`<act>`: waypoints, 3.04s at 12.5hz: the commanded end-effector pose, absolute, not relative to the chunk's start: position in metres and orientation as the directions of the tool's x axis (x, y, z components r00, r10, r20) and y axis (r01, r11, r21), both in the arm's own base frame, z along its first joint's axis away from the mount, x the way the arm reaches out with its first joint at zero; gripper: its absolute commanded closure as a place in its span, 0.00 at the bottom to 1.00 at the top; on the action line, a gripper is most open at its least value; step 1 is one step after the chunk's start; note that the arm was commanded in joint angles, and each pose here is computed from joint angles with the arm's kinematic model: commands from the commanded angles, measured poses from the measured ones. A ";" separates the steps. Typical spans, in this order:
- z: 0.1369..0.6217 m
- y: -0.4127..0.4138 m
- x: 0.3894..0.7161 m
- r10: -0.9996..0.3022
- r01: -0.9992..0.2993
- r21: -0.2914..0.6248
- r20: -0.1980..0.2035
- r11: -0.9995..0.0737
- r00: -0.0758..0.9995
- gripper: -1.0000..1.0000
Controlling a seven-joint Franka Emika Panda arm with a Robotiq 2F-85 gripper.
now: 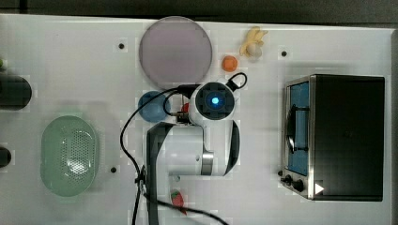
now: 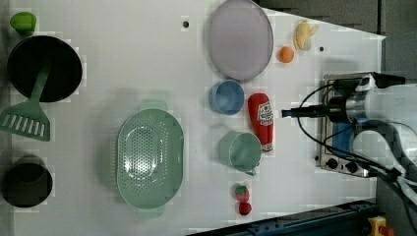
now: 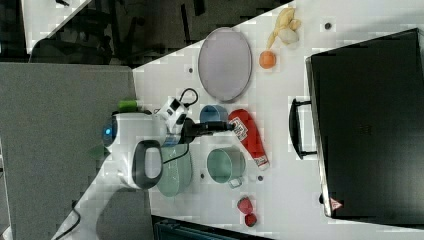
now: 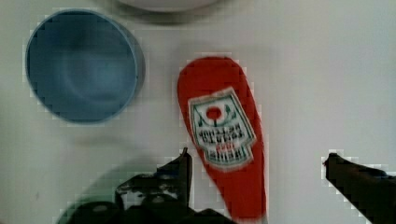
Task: Pick Ketchup from the table and place it in strainer.
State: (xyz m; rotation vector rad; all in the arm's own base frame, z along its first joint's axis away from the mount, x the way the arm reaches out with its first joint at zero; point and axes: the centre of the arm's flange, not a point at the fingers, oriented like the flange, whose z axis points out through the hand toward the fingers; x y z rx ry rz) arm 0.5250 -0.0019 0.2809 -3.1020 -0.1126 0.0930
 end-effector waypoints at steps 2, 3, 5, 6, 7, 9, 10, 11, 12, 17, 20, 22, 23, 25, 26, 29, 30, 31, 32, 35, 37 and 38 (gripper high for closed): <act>0.239 0.009 0.518 0.186 0.186 -0.031 -0.013 -0.982 0.982 0.00; 0.225 0.008 0.515 0.184 0.184 -0.033 -0.015 -0.982 0.983 0.00; 0.198 0.005 0.509 0.177 0.176 -0.037 -0.021 -0.984 0.984 0.00; 0.186 0.005 0.506 0.175 0.175 -0.038 -0.017 -0.984 0.984 0.00; 0.177 0.005 0.505 0.173 0.173 -0.038 -0.007 -0.984 0.985 0.00; 0.163 0.007 0.503 0.174 0.174 -0.039 0.006 -0.984 0.985 0.04; 0.160 0.008 0.502 0.175 0.175 -0.040 0.003 -0.984 0.985 0.15; 0.160 0.007 0.502 0.171 0.171 -0.039 0.003 -0.985 0.985 0.28; 0.166 0.007 0.505 0.172 0.173 -0.037 0.017 -0.984 0.985 0.40; 0.250 0.007 0.516 0.163 0.164 -0.013 0.077 -0.986 0.984 0.42; 0.333 0.022 0.512 0.184 0.185 -0.007 0.027 -0.983 0.982 0.42; 0.381 0.041 0.505 0.152 0.152 -0.005 -0.036 -0.988 0.988 0.42; 0.401 0.053 0.502 0.132 0.132 0.000 -0.054 -0.991 0.990 0.42; 0.430 0.089 0.502 0.133 0.134 0.012 -0.029 -0.991 0.991 0.42; 0.439 0.109 0.502 0.134 0.134 0.015 -0.009 -0.991 0.991 0.42; 0.446 0.176 0.490 0.065 0.065 0.010 0.010 -0.998 0.998 0.42; 0.443 0.199 0.483 0.036 0.036 0.002 0.008 -0.999 0.999 0.42; 0.438 0.223 0.475 0.014 0.014 0.001 0.006 -1.000 1.000 0.42; 0.432 0.246 0.467 -0.009 -0.009 -0.003 0.005 -1.000 1.000 0.42; 0.405 0.312 0.448 -0.055 -0.053 -0.061 0.020 -0.997 0.998 0.42; 0.381 0.347 0.437 -0.120 -0.118 -0.116 0.005 -0.986 0.993 0.42; 0.368 0.362 0.432 -0.156 -0.157 -0.137 -0.016 -0.978 0.988 0.42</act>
